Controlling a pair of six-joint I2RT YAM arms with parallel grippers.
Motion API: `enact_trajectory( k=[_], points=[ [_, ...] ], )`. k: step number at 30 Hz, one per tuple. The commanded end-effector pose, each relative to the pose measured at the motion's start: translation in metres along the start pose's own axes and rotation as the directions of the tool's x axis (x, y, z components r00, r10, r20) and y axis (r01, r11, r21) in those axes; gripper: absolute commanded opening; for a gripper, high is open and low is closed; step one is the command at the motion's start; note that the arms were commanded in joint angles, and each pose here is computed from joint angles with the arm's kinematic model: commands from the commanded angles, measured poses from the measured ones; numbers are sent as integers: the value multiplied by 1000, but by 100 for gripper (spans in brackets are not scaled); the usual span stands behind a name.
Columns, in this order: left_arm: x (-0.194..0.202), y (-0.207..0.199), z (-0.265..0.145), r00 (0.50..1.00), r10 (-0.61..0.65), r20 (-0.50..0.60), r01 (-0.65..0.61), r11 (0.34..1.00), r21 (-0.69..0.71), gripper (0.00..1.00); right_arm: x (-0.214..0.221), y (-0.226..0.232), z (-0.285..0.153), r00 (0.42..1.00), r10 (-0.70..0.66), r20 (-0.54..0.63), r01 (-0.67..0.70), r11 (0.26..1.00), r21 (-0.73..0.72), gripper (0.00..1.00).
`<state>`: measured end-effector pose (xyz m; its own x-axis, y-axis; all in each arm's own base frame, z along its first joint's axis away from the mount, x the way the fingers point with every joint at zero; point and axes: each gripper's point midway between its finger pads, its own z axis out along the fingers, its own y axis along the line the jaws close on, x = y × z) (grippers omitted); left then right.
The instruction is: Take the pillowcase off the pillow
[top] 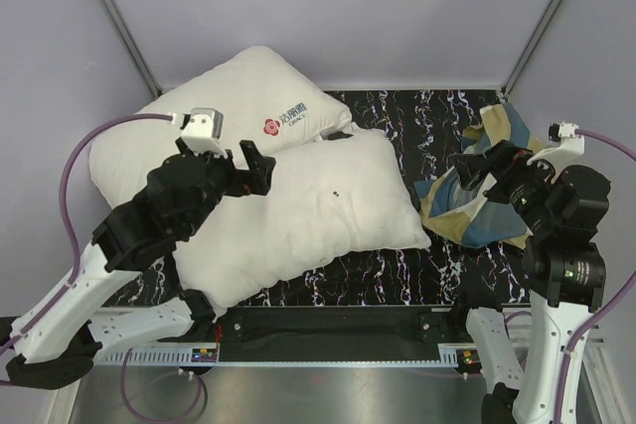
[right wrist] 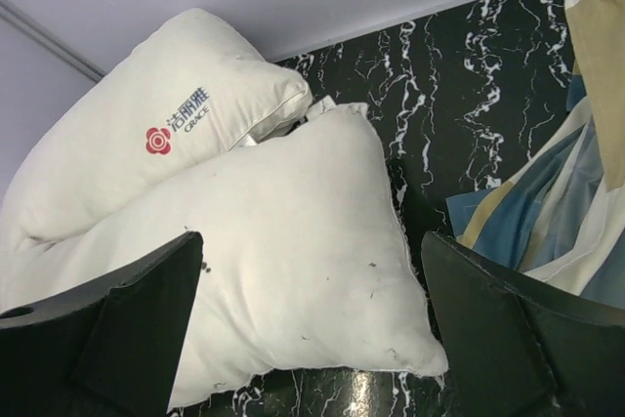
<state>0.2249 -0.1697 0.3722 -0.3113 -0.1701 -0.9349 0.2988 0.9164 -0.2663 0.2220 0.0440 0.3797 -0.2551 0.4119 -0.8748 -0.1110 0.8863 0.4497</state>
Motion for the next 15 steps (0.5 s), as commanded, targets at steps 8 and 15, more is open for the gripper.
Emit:
enact_trajectory(
  k=[8,15],
  points=[
    [-1,53,-30,999,39,13,-36,980,-196,99,13,9,-6,999,11,-30,-12,998,-62,100],
    [-1,55,-32,999,41,8,-38,979,-199,99,13,8,-5,1000,8,-30,-10,998,-60,100]
  ],
)
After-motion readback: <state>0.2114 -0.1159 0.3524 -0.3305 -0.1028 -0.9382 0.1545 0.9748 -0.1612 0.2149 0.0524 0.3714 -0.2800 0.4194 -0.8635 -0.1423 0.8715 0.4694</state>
